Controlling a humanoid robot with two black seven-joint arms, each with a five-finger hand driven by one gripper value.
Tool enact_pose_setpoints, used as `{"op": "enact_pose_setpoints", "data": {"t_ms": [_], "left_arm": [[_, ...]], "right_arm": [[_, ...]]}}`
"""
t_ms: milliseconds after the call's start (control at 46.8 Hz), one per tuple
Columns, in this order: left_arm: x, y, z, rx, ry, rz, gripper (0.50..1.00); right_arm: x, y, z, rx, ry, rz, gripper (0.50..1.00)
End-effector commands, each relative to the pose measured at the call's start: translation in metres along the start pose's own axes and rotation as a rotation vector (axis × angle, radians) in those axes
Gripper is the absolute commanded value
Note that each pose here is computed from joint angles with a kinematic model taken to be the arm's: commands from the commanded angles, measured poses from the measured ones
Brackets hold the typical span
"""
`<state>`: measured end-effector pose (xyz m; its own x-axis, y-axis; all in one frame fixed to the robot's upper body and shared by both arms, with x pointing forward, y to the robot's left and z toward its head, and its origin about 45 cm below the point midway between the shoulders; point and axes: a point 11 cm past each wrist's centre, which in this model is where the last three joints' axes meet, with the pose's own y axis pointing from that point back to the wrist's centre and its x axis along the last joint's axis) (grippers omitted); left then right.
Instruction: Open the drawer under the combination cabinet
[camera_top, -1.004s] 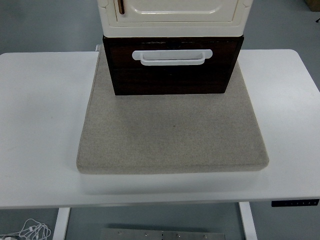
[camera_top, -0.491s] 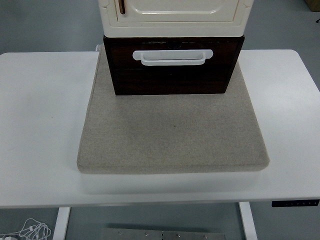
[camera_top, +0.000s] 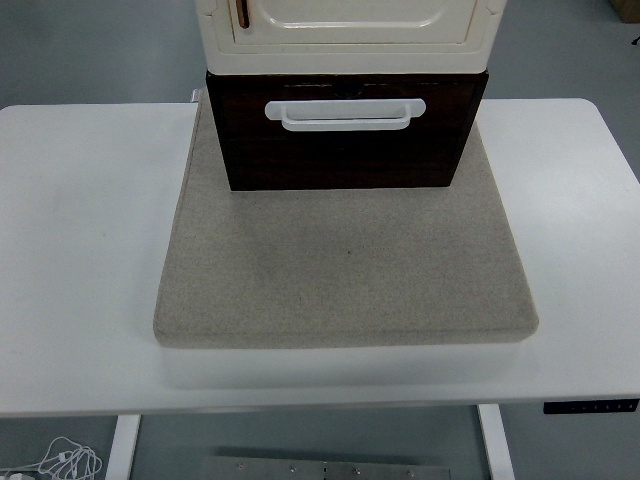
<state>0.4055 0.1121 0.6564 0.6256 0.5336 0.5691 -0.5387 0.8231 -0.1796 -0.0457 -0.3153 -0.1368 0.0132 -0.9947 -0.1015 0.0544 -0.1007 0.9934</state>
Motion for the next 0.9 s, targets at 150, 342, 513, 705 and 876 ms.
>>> {"op": "enact_pose_setpoints", "data": {"t_ms": [150,342,513,705,876], "left_arm": [[-0.028,0.000,-0.010,0.105,-0.077,-0.093,1.000],[-0.055,0.005,-0.025,0.200,-0.129,-0.185,1.000],[-0.057,0.010,-0.039,0.277,-0.171,-0.204,1.000],[-0.068,0.022,-0.067,0.378,-0.169,-0.260,1.000],[-0.082,0.036,-0.093,0.479,-0.153,-0.323,1.000]], "right_arm": [[0.000,0.000,0.000,0.000,0.000,0.000,0.926],[0.000,0.000,0.000,0.000,0.000,0.000,0.926],[0.000,0.000,0.000,0.001,0.000,0.000,0.926],[0.000,0.000,0.000,0.000,0.000,0.000,0.926],[0.000,0.000,0.000,0.000,0.000,0.000,0.926]]}}
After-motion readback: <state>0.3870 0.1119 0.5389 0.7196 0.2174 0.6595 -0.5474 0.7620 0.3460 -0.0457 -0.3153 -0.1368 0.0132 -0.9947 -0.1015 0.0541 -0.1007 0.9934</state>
